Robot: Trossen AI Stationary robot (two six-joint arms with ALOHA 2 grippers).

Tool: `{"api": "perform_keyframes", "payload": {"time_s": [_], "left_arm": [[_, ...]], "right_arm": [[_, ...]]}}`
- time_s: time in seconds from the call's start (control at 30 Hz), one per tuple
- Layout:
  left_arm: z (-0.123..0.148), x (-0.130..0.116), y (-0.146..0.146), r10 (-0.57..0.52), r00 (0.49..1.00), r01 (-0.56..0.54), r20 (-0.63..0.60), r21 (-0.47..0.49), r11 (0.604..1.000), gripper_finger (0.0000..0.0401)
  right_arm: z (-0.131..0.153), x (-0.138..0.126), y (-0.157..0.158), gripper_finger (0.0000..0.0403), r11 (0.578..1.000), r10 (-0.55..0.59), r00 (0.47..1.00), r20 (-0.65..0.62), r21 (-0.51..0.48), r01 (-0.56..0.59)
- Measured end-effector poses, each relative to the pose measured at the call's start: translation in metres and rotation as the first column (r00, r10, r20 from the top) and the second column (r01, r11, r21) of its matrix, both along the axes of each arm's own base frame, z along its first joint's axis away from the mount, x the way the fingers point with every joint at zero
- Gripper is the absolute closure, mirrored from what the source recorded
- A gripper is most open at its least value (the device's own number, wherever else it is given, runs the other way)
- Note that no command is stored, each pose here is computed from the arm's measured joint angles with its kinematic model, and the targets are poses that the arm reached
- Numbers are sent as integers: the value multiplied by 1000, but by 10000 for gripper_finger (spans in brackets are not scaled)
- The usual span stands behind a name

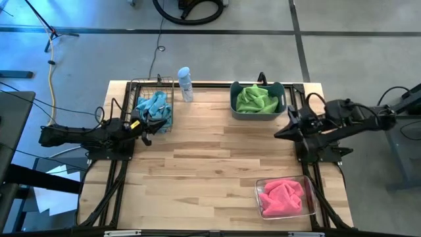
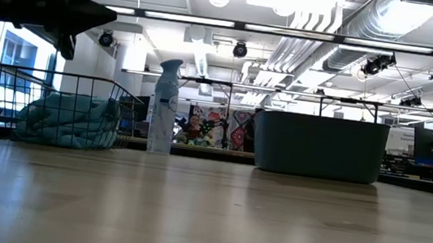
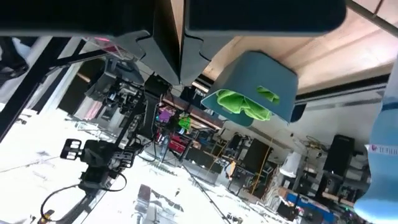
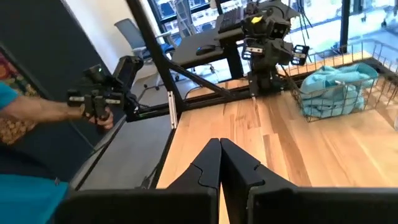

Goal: Sort microfiber towel by color & place in baskets
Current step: Return to Home Position

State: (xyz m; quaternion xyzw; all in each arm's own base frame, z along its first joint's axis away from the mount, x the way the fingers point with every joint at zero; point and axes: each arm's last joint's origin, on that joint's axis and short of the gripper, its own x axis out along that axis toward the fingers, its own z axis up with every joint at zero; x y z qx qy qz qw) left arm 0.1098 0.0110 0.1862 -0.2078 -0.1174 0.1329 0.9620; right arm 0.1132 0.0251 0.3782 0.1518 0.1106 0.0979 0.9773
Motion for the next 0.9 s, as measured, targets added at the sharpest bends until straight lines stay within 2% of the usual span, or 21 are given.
{"api": "perform_keyframes", "payload": {"time_s": [0.13,0.27,0.33,0.43,0.5,0.63,0.77,0.9], "left_arm": [[0,0,0,-3,1000,3,2,-13,1000,401],[0,0,0,-4,1000,4,2,-13,1000,401],[0,0,0,-5,1000,5,2,-13,1000,401],[0,0,0,-6,1000,6,2,-13,1000,401],[0,0,0,-6,1000,6,2,-13,1000,401],[0,0,0,-6,1000,6,2,-13,1000,401],[0,0,0,-6,1000,6,2,-13,1000,401],[0,0,0,-6,1000,6,2,-13,1000,401]], "right_arm": [[-4,-8,3,403,998,46,997,63,-54,-43],[-33,-4,7,403,995,79,975,207,-83,-63],[-51,0,8,403,993,75,955,287,-112,-45],[-70,4,2,403,991,9,925,380,-128,43],[-77,1,-5,403,991,-20,923,384,-117,69],[-88,-10,-14,403,986,28,929,368,-160,34],[-93,-26,-18,403,983,28,938,345,-179,36],[-99,-42,-18,403,989,36,938,345,-147,16]]}}
